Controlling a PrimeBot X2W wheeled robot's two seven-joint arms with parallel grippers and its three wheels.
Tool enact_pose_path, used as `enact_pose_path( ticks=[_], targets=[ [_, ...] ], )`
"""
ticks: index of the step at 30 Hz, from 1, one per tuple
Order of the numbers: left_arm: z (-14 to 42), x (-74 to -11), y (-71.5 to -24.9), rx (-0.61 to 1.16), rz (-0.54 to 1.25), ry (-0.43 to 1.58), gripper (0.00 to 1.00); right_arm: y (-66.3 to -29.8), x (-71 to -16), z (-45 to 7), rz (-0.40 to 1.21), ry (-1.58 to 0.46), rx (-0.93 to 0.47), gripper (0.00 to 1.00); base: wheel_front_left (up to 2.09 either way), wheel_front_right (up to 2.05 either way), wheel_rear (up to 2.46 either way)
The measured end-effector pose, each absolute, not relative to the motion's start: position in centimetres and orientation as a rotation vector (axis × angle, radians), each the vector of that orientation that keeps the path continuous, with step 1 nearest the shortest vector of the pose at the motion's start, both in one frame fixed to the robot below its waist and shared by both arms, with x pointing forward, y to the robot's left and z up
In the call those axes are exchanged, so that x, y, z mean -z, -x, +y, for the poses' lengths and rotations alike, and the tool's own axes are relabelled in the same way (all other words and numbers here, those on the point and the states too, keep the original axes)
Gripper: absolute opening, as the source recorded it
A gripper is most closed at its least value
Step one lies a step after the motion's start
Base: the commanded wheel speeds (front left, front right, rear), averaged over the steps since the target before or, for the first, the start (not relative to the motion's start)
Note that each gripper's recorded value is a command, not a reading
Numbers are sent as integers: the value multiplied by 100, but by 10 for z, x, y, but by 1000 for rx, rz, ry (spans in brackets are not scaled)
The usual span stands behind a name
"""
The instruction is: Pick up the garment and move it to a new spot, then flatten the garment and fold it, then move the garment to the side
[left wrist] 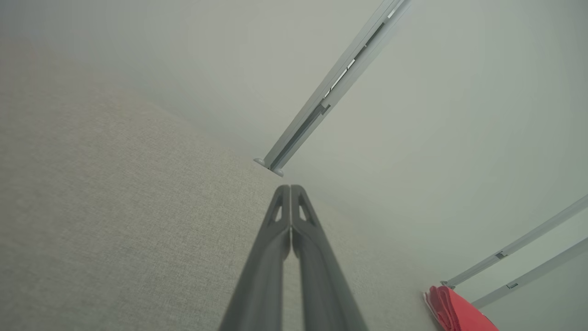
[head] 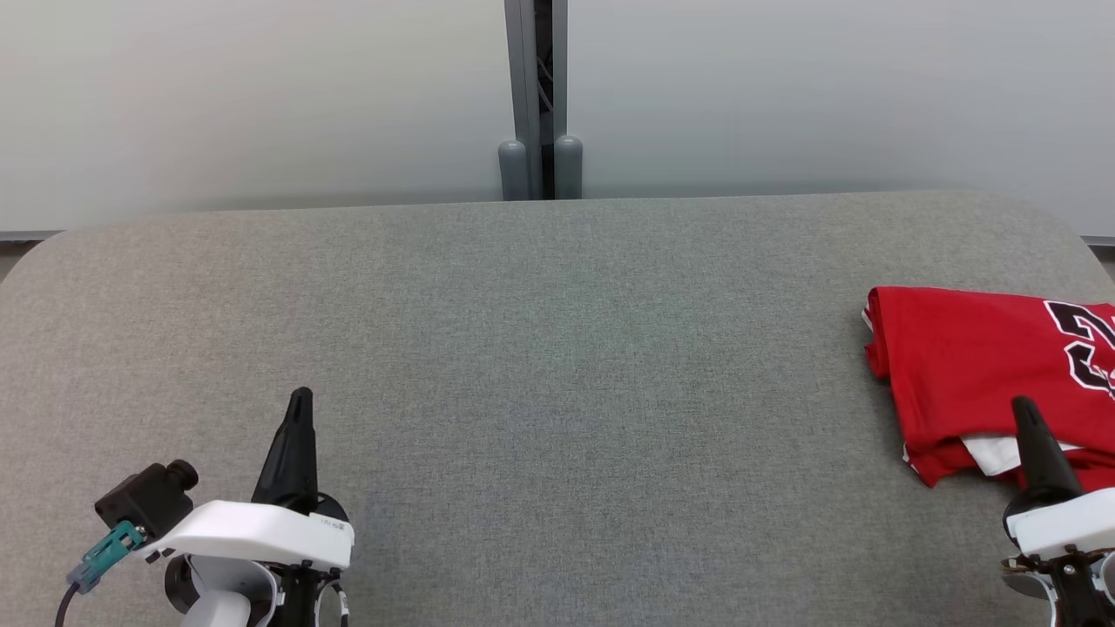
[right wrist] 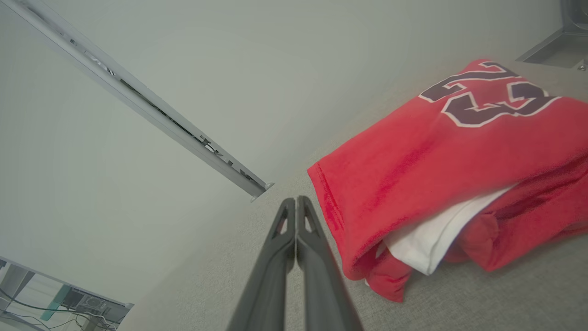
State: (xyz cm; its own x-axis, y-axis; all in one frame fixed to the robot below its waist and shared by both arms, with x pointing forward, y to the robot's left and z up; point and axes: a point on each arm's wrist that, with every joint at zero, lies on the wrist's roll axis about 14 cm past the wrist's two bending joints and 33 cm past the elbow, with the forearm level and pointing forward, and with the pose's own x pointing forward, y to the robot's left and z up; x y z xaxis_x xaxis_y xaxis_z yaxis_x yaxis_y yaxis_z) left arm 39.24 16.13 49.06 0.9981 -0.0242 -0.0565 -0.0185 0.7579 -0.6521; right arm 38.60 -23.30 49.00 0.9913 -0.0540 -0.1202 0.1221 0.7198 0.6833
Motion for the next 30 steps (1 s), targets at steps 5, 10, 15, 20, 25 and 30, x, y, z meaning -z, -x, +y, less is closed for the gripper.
enact_pose_path(
  ticks=[5,10,15,20,25,30],
  targets=[
    [159,-491,-395,5,64,777,0,-389,-490,-238,97,-825,107,0,0,0,0],
    [155,-490,-397,2,71,845,0,-392,-491,-240,96,-886,108,0,0,0,0],
    [151,-493,-401,8,69,922,0,-395,-492,-246,90,-956,115,0,0,0,0],
    [149,-494,-403,7,70,979,0,-397,-491,-248,94,-1012,115,0,0,0,0],
    [146,-498,-408,11,62,1037,0,-398,-492,-253,90,-1064,120,0,0,0,0],
    [142,-497,-409,11,67,1094,0,-400,-492,-254,88,-1115,116,0,0,0,0]
  ],
)
